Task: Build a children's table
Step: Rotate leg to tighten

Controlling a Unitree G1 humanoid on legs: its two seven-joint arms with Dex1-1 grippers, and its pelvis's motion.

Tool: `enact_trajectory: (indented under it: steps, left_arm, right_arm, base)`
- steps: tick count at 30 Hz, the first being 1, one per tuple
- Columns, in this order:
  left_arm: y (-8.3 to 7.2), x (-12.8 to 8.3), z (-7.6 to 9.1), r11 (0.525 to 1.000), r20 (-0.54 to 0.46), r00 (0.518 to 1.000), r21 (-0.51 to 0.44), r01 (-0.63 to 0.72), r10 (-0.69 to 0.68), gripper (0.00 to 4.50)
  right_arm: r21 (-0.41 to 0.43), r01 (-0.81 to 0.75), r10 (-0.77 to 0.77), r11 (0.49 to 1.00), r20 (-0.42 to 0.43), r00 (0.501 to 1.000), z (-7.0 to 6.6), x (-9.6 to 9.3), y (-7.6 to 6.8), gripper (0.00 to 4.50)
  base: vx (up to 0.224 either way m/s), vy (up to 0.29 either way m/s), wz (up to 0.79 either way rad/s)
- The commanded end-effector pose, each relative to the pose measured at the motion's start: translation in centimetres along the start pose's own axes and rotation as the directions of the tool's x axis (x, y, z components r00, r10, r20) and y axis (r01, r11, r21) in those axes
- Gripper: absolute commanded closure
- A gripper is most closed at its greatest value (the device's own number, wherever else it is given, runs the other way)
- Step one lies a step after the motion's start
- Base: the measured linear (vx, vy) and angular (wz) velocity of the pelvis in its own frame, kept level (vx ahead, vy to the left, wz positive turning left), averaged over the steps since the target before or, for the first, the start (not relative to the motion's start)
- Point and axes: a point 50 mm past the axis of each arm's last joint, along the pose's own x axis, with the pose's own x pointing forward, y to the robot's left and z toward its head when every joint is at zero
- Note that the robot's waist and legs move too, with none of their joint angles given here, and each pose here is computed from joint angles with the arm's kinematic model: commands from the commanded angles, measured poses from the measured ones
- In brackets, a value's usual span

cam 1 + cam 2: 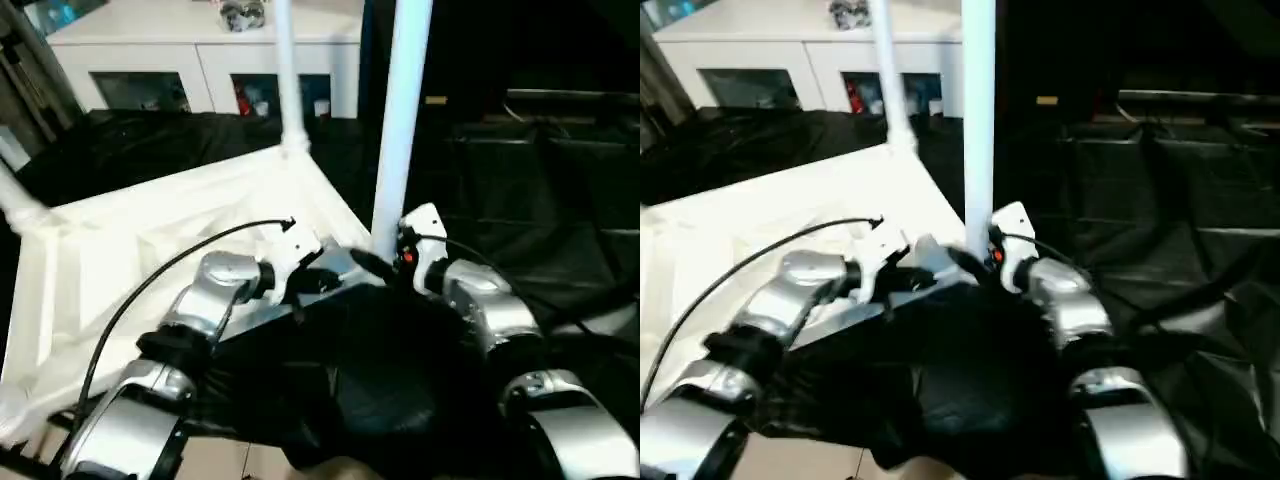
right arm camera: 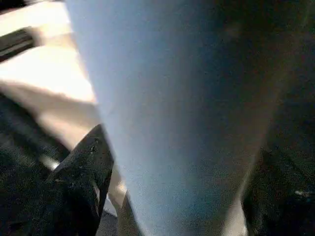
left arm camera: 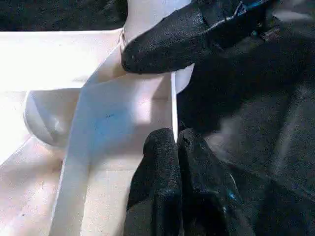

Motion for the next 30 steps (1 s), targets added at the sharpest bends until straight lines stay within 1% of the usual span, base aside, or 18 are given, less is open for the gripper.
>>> enact_trajectory:
  steps: [1, 5, 8, 9, 10, 11, 12, 13, 14, 16, 19, 22, 26, 28, 29, 30]
  left_arm:
    - [-0.9, 0.6, 2.1, 0.990, 0.069, 0.992, 0.096, 0.102, -0.109, 4.50]
    - [-1.0, -0.2, 1.6, 0.980, 0.041, 0.985, 0.111, 0.165, -0.171, 4.50]
    - [-0.7, -0.8, 1.4, 0.976, 0.024, 0.982, 0.116, 0.182, -0.186, 4.50]
    - [-0.7, -0.8, 1.4, 0.976, 0.024, 0.982, 0.116, 0.182, -0.186, 4.50]
    - [-0.7, -1.1, 1.3, 0.973, 0.019, 0.980, 0.117, 0.197, -0.200, 4.50]
    - [-0.7, -1.6, 1.2, 0.967, 0.008, 0.973, 0.115, 0.226, -0.229, 4.50]
    - [-0.7, -1.8, 1.1, 0.965, 0.002, 0.971, 0.110, 0.238, -0.240, 4.50]
    - [-0.7, -1.8, 1.1, 0.965, 0.002, 0.971, 0.110, 0.238, -0.240, 4.50]
    - [-0.7, -1.9, 1.0, 0.963, -0.006, 0.969, 0.109, 0.248, -0.249, 4.50]
    - [-0.7, -2.1, 1.0, 0.961, -0.009, 0.967, 0.109, 0.256, -0.256, 4.50]
    - [-0.9, -2.2, 0.9, 0.957, -0.011, 0.962, 0.104, 0.271, -0.271, 4.50]
    - [-0.9, -2.1, 0.9, 0.957, -0.006, 0.963, 0.103, 0.270, -0.271, 4.50]
    - [-0.9, -1.8, 1.0, 0.962, 0.010, 0.967, 0.100, 0.253, -0.256, 4.50]
    - [-0.6, -1.2, 1.4, 0.978, 0.041, 0.980, 0.084, 0.193, -0.197, 4.50]
    - [-0.4, -0.9, 1.7, 0.986, 0.052, 0.987, 0.075, 0.149, -0.153, 4.50]
    - [-0.4, -0.9, 1.7, 0.986, 0.052, 0.987, 0.075, 0.149, -0.153, 4.50]
  right_arm:
    - [-0.013, -0.194, 0.193, 0.981, -0.028, 0.981, -0.4, 0.9, 2.1, 0.92]
    - [-0.041, -0.372, 0.369, 0.927, -0.071, 0.927, -0.7, -0.7, 2.7, 0.92]
    - [-0.038, -0.464, 0.457, 0.885, -0.115, 0.882, -1.1, -1.5, 3.2, 0.92]
    - [-0.038, -0.464, 0.457, 0.885, -0.115, 0.882, -1.1, -1.5, 3.2, 0.92]
    - [-0.037, -0.493, 0.484, 0.869, -0.133, 0.865, -1.2, -1.8, 3.3, 1.07]
    - [-0.025, -0.540, 0.529, 0.841, -0.167, 0.832, -1.4, -2.3, 3.6, 1.17]
    - [-0.022, -0.550, 0.539, 0.835, -0.175, 0.824, -1.5, -2.4, 3.6, 1.17]
    - [-0.022, -0.550, 0.539, 0.835, -0.175, 0.824, -1.5, -2.4, 3.6, 1.35]
    - [-0.021, -0.554, 0.542, 0.832, -0.178, 0.821, -1.5, -2.4, 3.6, 1.35]
    - [-0.018, -0.558, 0.546, 0.830, -0.179, 0.818, -1.5, -2.5, 3.7, 1.62]
    - [-0.012, -0.568, 0.558, 0.823, -0.178, 0.811, -1.5, -2.5, 3.9, 1.88]
    - [-0.005, -0.573, 0.564, 0.819, -0.172, 0.808, -1.4, -2.4, 4.0, 1.97]
    - [0.006, -0.562, 0.556, 0.827, -0.153, 0.817, -1.4, -2.2, 4.1, 2.00]
    - [0.029, -0.485, 0.485, 0.874, -0.093, 0.869, -1.4, -1.5, 4.0, 2.00]
    - [0.043, -0.417, 0.419, 0.908, -0.070, 0.905, -1.4, -0.9, 3.7, 2.00]
    - [0.043, -0.417, 0.419, 0.908, -0.070, 0.905, -1.4, -0.9, 3.7, 2.00]
  base:
    - [0.000, 0.000, 0.00]
    - [0.000, 0.000, 0.00]
    - [0.000, 0.000, 0.00]
    - [0.000, 0.000, 0.00]
    - [0.000, 0.000, 0.00]
    - [0.000, 0.000, 0.00]
    - [0.000, 0.000, 0.00]
    - [0.000, 0.000, 0.00]
    - [0.000, 0.000, 0.00]
    - [0.000, 0.000, 0.00]
    - [0.000, 0.000, 0.00]
    - [0.000, 0.000, 0.00]
    - [0.000, 0.000, 0.00]
    - [0.000, 0.000, 0.00]
    - [0.000, 0.000, 0.00]
    - [0.000, 0.000, 0.00]
